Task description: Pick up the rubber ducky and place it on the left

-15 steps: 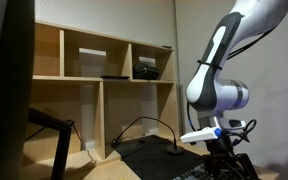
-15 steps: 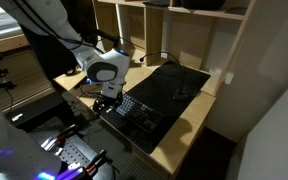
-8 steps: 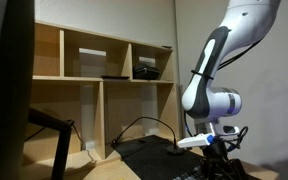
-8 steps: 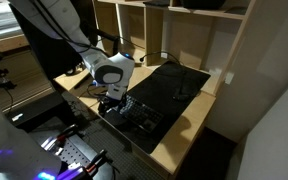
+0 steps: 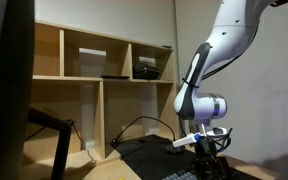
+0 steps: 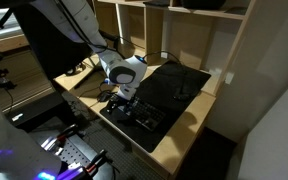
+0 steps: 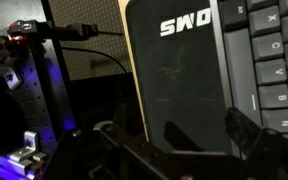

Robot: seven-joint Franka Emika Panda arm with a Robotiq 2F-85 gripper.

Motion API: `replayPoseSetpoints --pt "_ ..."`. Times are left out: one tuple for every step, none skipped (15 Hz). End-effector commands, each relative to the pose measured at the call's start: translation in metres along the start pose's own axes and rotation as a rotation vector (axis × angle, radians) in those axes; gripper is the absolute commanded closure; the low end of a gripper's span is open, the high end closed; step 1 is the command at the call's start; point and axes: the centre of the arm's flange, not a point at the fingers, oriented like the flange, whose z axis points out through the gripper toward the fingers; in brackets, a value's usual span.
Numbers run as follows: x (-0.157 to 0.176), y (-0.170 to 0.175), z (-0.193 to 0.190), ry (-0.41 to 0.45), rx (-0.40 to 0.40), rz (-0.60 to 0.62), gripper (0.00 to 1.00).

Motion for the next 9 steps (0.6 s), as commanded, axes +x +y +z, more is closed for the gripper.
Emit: replayPoseSetpoints --pt "0.010 -0.037 -0.001 0.106 -0.110 -0.013 0.00" --pt "0.013 -0.041 -0.004 0.156 -0.134 -0.025 0.00" --pt "0.016 -0.044 -0.005 0.192 -0.174 -0.058 0.00" --pt "0.017 -0.048 -0.006 0.222 -0.202 -0.086 0.00" --pt "0.020 -0.051 -0.006 0.250 -0.245 -0.121 0.00" --pt "0.022 -0.054 -0.006 0.269 -0.282 -0.160 0.00" --pt "0.023 -0.057 -0.004 0.291 -0.311 -0.189 0.00" --pt "0.024 -0.061 -0.003 0.306 -0.320 -0.227 0.00" --pt "0.023 -0.042 -0.003 0.271 -0.276 -0.162 0.00"
